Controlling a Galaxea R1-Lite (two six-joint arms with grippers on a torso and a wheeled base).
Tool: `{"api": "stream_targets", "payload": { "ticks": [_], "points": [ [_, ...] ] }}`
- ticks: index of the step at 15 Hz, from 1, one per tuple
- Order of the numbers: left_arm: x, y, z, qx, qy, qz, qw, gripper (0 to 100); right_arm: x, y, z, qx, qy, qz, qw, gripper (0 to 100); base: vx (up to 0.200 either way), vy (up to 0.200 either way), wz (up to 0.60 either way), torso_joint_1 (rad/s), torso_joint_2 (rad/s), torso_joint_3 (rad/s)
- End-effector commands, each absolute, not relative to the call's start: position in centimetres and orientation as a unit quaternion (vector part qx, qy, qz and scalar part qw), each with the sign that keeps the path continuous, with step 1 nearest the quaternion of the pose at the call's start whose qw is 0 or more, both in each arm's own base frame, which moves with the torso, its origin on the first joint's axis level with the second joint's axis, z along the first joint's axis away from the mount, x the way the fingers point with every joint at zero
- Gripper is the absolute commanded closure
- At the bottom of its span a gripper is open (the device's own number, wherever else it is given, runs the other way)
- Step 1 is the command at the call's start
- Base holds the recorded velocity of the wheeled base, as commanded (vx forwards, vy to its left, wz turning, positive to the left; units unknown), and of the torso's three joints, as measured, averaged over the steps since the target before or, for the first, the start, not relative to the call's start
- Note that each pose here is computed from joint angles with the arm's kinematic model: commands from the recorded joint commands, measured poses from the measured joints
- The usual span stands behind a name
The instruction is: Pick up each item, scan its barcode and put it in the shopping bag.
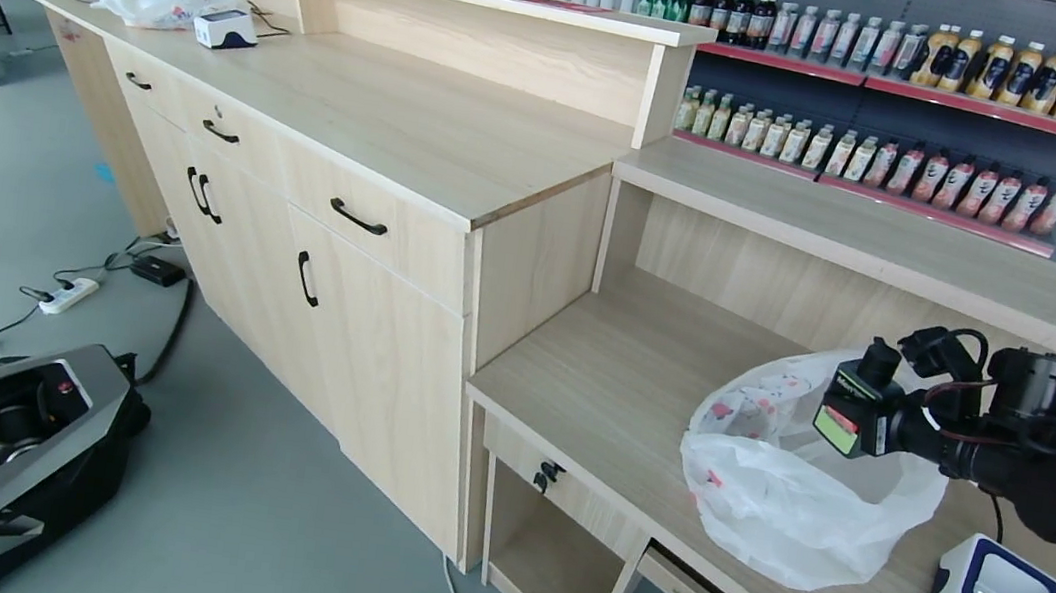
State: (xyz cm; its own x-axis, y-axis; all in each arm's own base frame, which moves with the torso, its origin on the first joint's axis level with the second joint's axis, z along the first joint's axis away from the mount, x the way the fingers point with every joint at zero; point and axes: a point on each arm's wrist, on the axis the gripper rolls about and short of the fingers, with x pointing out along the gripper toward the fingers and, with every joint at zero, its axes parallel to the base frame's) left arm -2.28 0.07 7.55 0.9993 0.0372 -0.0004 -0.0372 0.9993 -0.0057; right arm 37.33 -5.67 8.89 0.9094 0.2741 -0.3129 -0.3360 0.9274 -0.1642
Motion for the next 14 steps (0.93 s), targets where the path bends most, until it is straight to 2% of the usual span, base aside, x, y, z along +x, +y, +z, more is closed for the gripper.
{"api": "stream_targets", "payload": {
  "ticks": [1,14],
  "points": [
    [-2.3,0.1,7.5,-0.003,0.000,0.019,1.000,0,38.2,-5.9,8.1,-0.107,0.147,0.157,0.971,100,0.000,0.000,0.00,0.000,0.00,0.000],
    [-2.3,0.1,7.5,-0.003,0.000,0.019,1.000,0,40.2,-6.2,4.9,-0.122,0.146,0.187,0.964,100,0.000,0.000,0.00,0.000,0.00,0.000]
  ]
}}
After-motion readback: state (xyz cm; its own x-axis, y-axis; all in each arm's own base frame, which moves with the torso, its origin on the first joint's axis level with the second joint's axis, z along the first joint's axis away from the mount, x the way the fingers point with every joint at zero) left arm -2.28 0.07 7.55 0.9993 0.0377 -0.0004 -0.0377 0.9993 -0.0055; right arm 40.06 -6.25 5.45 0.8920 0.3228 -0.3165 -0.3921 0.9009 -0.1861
